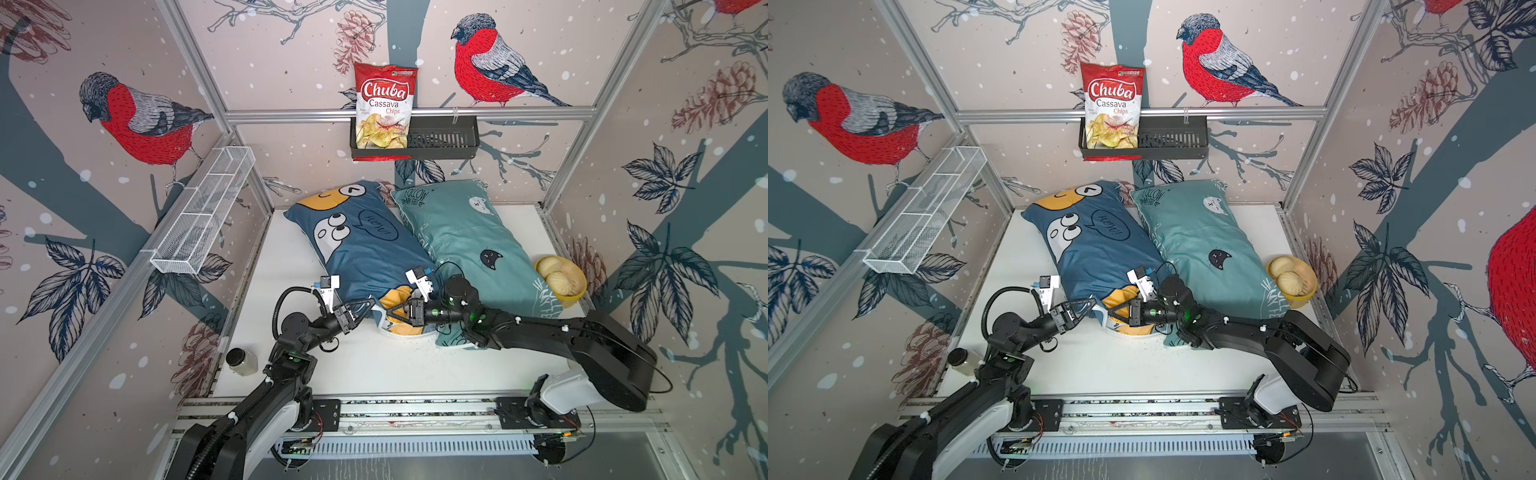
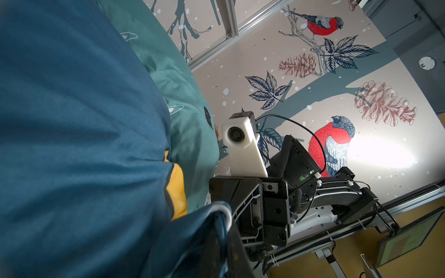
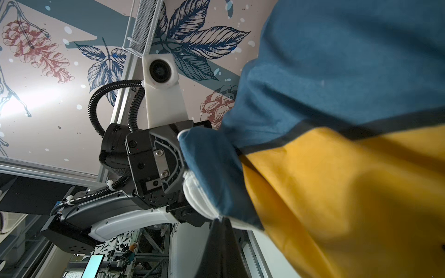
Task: Zip up pillowcases
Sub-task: Zip the zipper on the pillowcase.
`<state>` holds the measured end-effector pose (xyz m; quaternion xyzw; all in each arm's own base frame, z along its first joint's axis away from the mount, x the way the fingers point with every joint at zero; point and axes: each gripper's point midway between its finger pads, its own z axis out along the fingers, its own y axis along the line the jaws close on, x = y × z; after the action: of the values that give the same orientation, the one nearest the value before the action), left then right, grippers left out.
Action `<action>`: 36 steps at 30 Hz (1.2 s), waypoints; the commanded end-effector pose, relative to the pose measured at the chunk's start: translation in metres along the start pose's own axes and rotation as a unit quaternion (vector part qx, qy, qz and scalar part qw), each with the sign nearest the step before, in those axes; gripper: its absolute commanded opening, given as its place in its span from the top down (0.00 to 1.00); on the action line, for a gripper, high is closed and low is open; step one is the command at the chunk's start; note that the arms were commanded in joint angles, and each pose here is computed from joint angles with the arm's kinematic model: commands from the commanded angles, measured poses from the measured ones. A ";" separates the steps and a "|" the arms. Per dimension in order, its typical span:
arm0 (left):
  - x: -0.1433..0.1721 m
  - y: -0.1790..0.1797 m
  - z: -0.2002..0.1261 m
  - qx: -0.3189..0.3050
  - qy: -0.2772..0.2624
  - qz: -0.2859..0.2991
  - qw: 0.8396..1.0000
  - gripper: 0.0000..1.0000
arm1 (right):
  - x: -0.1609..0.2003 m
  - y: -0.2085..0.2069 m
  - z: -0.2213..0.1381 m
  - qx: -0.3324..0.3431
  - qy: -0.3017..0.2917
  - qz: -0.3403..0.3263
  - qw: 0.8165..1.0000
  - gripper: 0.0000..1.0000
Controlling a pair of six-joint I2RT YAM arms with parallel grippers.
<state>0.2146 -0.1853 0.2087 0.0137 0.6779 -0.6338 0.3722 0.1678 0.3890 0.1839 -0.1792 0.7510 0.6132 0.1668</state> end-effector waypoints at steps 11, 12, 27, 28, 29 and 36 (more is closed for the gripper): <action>-0.031 0.002 -0.010 -0.019 -0.065 0.021 0.997 1.00 | 0.014 -0.020 -0.009 0.054 0.009 -0.011 0.998 1.00; -0.032 0.003 -0.012 -0.023 -0.069 0.020 0.997 1.00 | 0.015 -0.021 -0.010 0.058 0.011 -0.013 0.998 1.00; -0.071 0.034 -0.046 -0.117 -0.158 0.017 0.980 1.00 | 0.025 -0.041 -0.012 0.112 0.023 -0.028 0.993 1.00; -0.073 0.037 -0.048 -0.123 -0.163 0.016 0.979 1.00 | 0.026 -0.043 -0.012 0.116 0.024 -0.028 0.993 1.00; -0.076 0.038 -0.050 -0.128 -0.168 0.016 0.977 1.00 | 0.027 -0.044 -0.012 0.118 0.024 -0.027 0.992 1.00; -0.089 0.050 -0.061 -0.150 -0.194 0.008 0.969 1.00 | 0.033 -0.057 -0.019 0.152 0.026 -0.027 0.988 1.00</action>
<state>0.2655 -0.0943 0.1950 -0.1549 0.6952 -0.5307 0.4595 0.1647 0.3657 0.1356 -0.1886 0.8190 0.5082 0.1881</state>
